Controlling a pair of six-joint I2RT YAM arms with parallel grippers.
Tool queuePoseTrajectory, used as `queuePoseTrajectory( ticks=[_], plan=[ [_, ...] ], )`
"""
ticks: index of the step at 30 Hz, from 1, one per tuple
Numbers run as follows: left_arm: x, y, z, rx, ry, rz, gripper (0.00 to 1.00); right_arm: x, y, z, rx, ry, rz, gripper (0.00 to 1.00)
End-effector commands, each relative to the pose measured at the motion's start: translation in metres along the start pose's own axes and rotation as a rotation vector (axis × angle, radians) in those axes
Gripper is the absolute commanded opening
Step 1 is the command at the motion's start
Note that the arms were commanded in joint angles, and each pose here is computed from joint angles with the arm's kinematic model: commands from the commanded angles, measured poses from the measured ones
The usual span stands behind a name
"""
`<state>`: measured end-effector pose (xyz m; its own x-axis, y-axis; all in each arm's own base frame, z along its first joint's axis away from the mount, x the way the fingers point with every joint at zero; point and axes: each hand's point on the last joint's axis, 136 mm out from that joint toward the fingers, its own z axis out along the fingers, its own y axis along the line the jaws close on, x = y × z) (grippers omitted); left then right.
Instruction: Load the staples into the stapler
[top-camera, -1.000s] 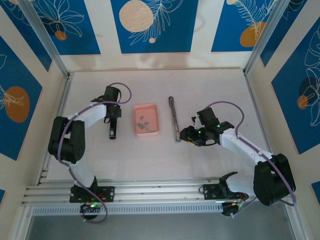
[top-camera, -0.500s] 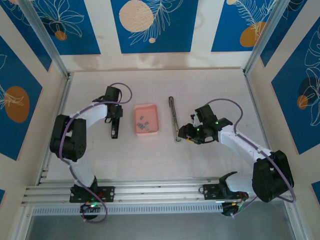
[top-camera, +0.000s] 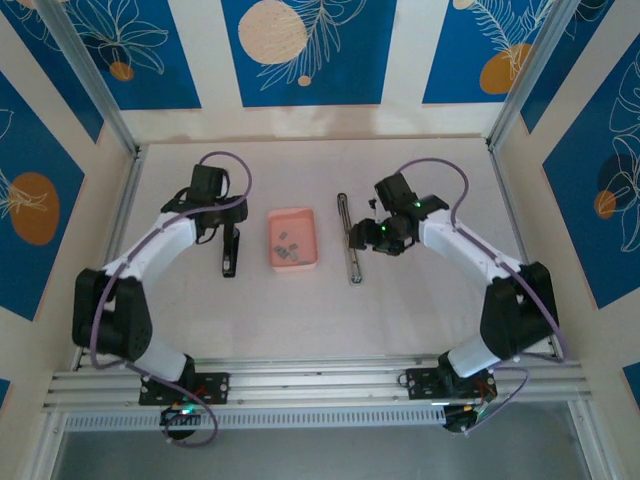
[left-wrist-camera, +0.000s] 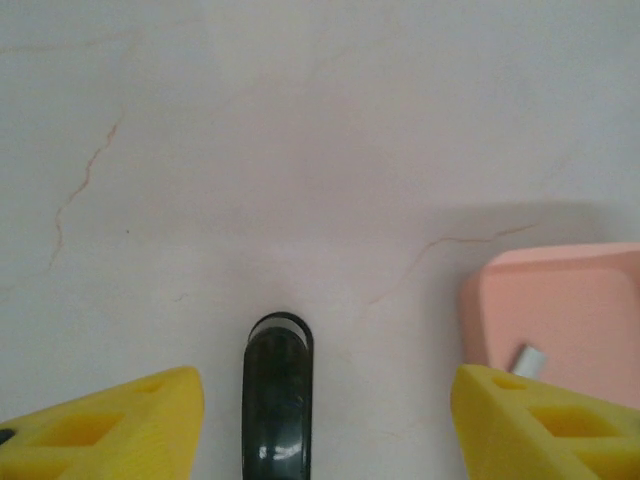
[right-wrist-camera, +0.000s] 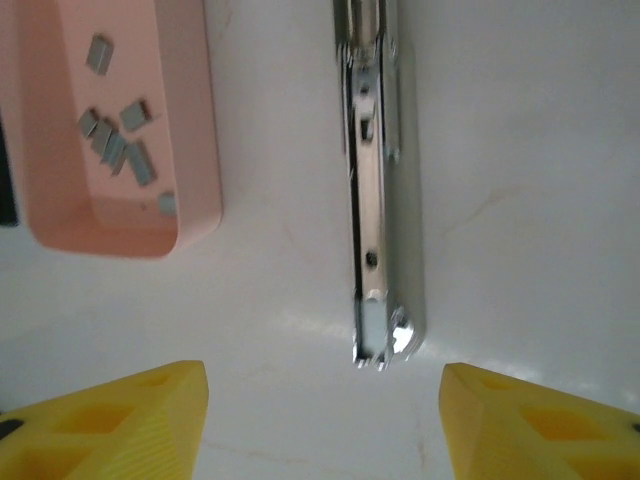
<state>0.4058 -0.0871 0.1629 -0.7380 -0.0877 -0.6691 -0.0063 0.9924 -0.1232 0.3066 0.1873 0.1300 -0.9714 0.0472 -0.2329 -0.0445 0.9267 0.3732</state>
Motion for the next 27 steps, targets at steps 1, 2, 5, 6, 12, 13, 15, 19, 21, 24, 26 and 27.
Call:
queuePoseTrajectory(
  ticks=[1, 2, 5, 6, 12, 13, 15, 19, 21, 24, 26, 27],
  plan=[
    [0.0, -0.017, -0.012, 0.121, -0.031, -0.044, 0.69, -0.011, -0.014, 0.012, 0.134, 0.054, -0.119, 0.66],
    [-0.001, -0.023, -0.015, 0.158, -0.042, -0.045, 0.7, -0.018, -0.014, 0.017, 0.152, 0.062, -0.137, 0.66],
    [0.002, -0.034, -0.014, 0.226, -0.031, -0.059, 0.7, -0.039, -0.014, 0.034, 0.2, 0.083, -0.196, 0.68],
    [0.005, -0.037, -0.012, 0.24, -0.021, -0.069, 0.7, -0.046, -0.015, 0.039, 0.221, 0.09, -0.213, 0.68],
    [0.013, -0.042, -0.006, 0.28, -0.007, -0.092, 0.69, -0.075, -0.012, 0.069, 0.252, 0.112, -0.273, 0.69],
    [0.014, -0.042, -0.006, 0.281, -0.007, -0.087, 0.69, -0.079, -0.01, 0.074, 0.242, 0.113, -0.278, 0.69],
    [0.015, -0.041, -0.006, 0.276, -0.008, -0.084, 0.69, -0.085, -0.006, 0.084, 0.228, 0.117, -0.286, 0.68],
    [0.017, -0.04, -0.006, 0.275, -0.006, -0.083, 0.69, -0.093, -0.006, 0.102, 0.222, 0.13, -0.293, 0.68],
    [0.02, -0.039, -0.004, 0.271, 0.002, -0.084, 0.69, -0.096, -0.003, 0.111, 0.205, 0.135, -0.298, 0.67],
    [0.022, -0.038, -0.003, 0.267, 0.008, -0.084, 0.69, -0.103, -0.002, 0.123, 0.201, 0.142, -0.308, 0.64],
    [0.023, -0.038, -0.003, 0.268, 0.005, -0.083, 0.69, -0.108, -0.003, 0.129, 0.208, 0.139, -0.311, 0.63],
    [0.023, -0.038, -0.003, 0.268, 0.003, -0.084, 0.69, -0.11, -0.003, 0.132, 0.209, 0.139, -0.313, 0.62]
  ],
)
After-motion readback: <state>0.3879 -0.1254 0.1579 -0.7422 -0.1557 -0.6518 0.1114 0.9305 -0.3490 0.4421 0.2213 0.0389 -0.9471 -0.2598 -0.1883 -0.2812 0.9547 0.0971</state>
